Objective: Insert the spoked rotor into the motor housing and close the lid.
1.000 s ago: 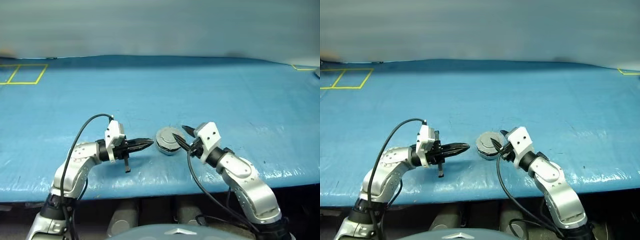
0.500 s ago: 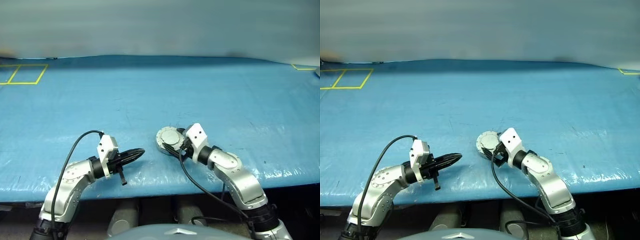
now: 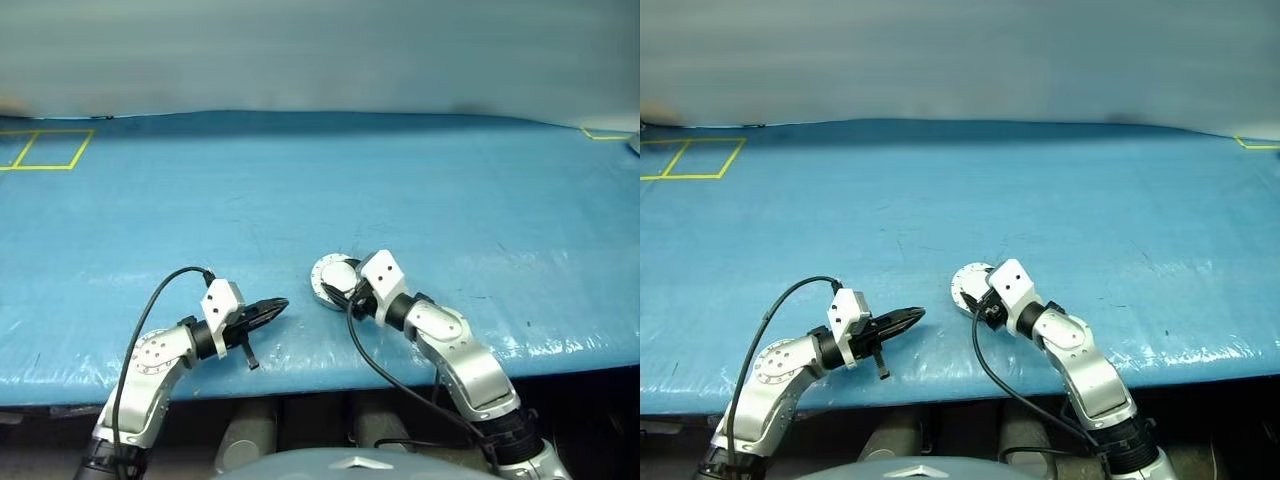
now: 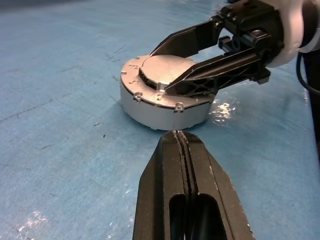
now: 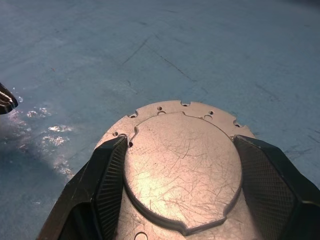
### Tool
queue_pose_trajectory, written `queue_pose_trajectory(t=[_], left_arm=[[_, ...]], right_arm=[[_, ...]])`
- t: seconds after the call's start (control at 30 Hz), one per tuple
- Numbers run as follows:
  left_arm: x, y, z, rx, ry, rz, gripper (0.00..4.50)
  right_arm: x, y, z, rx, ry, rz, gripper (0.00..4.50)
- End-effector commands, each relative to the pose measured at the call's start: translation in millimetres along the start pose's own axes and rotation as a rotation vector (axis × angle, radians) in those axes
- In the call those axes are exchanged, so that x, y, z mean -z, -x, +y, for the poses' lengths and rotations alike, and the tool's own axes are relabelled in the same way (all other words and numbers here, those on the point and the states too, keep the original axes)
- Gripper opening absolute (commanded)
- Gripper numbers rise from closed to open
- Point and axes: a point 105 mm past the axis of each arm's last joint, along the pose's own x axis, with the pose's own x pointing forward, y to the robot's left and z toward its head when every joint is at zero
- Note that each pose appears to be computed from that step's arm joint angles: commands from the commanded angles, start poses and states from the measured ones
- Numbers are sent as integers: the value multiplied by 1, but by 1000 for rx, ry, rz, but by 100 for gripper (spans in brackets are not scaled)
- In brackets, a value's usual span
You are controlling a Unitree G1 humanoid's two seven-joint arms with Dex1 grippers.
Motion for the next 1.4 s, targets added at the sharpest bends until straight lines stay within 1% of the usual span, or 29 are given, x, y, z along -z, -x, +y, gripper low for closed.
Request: queue_pose_trajectory(t=[0.03,0.2,0.33,0.43,0.57,0.73,0.87,0.97,1.17,1.27,1.4], left_arm=[[-3,-2,3,-40,-24,-38,0],[-6,-6,-2,-13,-16,-57,0],[-7,-8,-4,10,-26,-62,0],[-8,-9,-5,12,-27,-66,0],[-8,-10,-6,23,-27,-61,0],[-7,-13,-6,32,-29,-55,0],[-5,-16,-10,59,-14,-40,0],[-5,-18,-11,68,-7,-34,0],[-6,-19,-12,73,-7,-33,0],[-6,-20,-14,79,-9,-35,0],[-7,-21,-15,80,-10,-38,0]], right_arm=[[4,-3,13,-53,-43,12,304],[6,-7,10,-36,-28,30,304],[20,-10,4,-12,4,93,304],[24,-8,-3,10,-37,98,304],[8,-1,-9,2,-117,23,304],[-14,2,-7,-26,-67,-29,304],[-18,2,-6,-41,-30,-28,304],[-22,4,0,-84,-2,-29,304],[-35,6,-5,-77,45,-54,304],[-30,4,-9,-60,39,-38,304],[-5,3,-13,-54,16,46,304]])
